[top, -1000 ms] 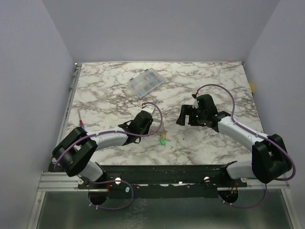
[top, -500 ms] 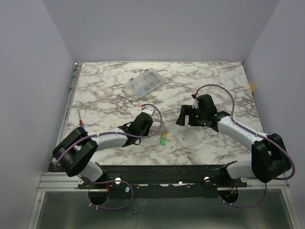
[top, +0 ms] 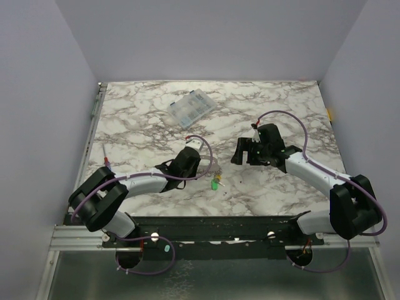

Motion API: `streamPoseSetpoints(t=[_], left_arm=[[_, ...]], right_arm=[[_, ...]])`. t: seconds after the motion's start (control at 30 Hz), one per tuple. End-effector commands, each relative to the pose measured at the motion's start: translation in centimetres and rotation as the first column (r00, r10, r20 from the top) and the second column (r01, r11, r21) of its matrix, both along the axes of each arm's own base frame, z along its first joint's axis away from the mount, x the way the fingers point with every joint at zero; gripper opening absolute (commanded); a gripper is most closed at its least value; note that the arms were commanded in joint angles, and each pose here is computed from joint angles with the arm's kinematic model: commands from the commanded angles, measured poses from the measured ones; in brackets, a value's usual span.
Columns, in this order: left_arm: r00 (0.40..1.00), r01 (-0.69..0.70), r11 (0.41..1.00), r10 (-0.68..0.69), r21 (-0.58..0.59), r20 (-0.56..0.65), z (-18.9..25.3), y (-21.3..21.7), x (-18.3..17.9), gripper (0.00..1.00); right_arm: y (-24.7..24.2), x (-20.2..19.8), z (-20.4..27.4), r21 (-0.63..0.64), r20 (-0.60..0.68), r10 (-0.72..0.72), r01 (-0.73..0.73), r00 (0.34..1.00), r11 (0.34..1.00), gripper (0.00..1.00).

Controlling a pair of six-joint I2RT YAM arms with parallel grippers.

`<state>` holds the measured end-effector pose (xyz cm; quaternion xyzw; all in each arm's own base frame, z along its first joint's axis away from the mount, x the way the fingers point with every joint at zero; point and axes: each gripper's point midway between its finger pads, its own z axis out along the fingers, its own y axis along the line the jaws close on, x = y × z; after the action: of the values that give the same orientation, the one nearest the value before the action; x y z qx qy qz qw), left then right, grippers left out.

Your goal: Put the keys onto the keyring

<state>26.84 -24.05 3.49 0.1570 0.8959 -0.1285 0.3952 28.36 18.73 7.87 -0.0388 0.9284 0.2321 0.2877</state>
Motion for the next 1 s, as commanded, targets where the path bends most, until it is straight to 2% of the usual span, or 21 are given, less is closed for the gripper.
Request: streamPoseSetpoints(t=[0.0,0.23,0.43,0.67,0.83,0.97], left_arm=[[1.0,0.017,0.999,-0.016,-0.041,0.02,2.5,-1.0,0.2,0.0],[0.997,0.043,0.997,-0.039,-0.064,0.063,5.5,-1.1,0.3,0.0],[0.991,0.096,0.99,-0.085,-0.105,0.102,7.9,-1.7,-0.2,0.0],[0.971,0.189,0.97,-0.162,-0.153,0.175,13.7,-2.5,-1.0,0.0],[0.928,0.318,0.932,-0.268,-0.176,0.26,18.9,-3.0,-2.5,0.0],[0.849,0.482,0.858,-0.406,-0.179,0.34,22.3,-3.6,-5.0,0.0]], right_arm=[[0.7,-0.1,0.8,0.026,0.027,0.037,-0.038,0.999,0.999,0.92],[2.0,0.1,4.2,0.117,0.136,0.084,-0.101,0.987,0.988,0.92],[3.7,-1.2,8.8,0.228,0.319,0.165,-0.245,0.933,0.942,0.92],[5.2,-4.6,15.6,0.305,0.638,0.215,-0.499,0.74,0.811,0.92],[6.2,-6.7,17.4,0.294,0.712,0.269,-0.623,0.649,0.725,0.92],[7.3,-8.2,19.4,0.26,0.778,0.298,-0.715,0.553,0.649,0.89]])
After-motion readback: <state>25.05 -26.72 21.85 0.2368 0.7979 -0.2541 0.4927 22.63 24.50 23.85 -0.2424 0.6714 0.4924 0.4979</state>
